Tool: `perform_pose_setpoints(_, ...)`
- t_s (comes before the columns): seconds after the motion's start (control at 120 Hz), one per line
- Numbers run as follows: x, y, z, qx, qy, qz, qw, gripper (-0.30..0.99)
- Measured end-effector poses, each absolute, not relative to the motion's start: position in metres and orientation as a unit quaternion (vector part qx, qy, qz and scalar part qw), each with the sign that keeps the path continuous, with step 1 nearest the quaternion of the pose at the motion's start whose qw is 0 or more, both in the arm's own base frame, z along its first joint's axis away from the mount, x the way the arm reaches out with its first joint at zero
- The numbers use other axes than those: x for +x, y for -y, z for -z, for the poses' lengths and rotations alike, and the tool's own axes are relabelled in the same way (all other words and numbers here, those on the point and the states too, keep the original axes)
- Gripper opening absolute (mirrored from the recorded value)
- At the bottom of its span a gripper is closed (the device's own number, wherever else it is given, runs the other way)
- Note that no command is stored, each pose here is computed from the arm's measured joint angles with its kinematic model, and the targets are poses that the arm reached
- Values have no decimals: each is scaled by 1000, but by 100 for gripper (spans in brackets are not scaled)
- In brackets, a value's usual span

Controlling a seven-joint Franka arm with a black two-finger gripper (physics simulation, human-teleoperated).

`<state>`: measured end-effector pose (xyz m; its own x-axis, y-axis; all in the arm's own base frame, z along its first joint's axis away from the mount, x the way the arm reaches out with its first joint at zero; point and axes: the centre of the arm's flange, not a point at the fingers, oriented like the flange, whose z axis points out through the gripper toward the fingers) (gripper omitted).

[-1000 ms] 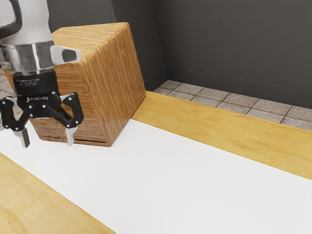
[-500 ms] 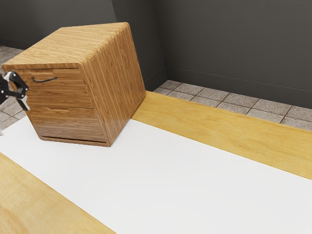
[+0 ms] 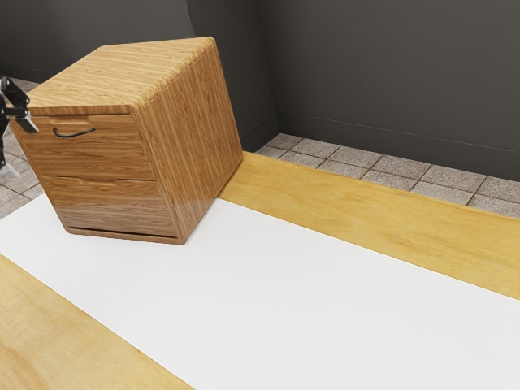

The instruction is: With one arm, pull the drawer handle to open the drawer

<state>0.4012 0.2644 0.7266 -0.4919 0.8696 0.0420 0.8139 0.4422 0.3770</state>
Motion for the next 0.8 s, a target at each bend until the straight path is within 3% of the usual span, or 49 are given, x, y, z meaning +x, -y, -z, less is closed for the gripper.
perform_pose_setpoints(0.8,483,-305,-699,461,-865,-179,85,69)
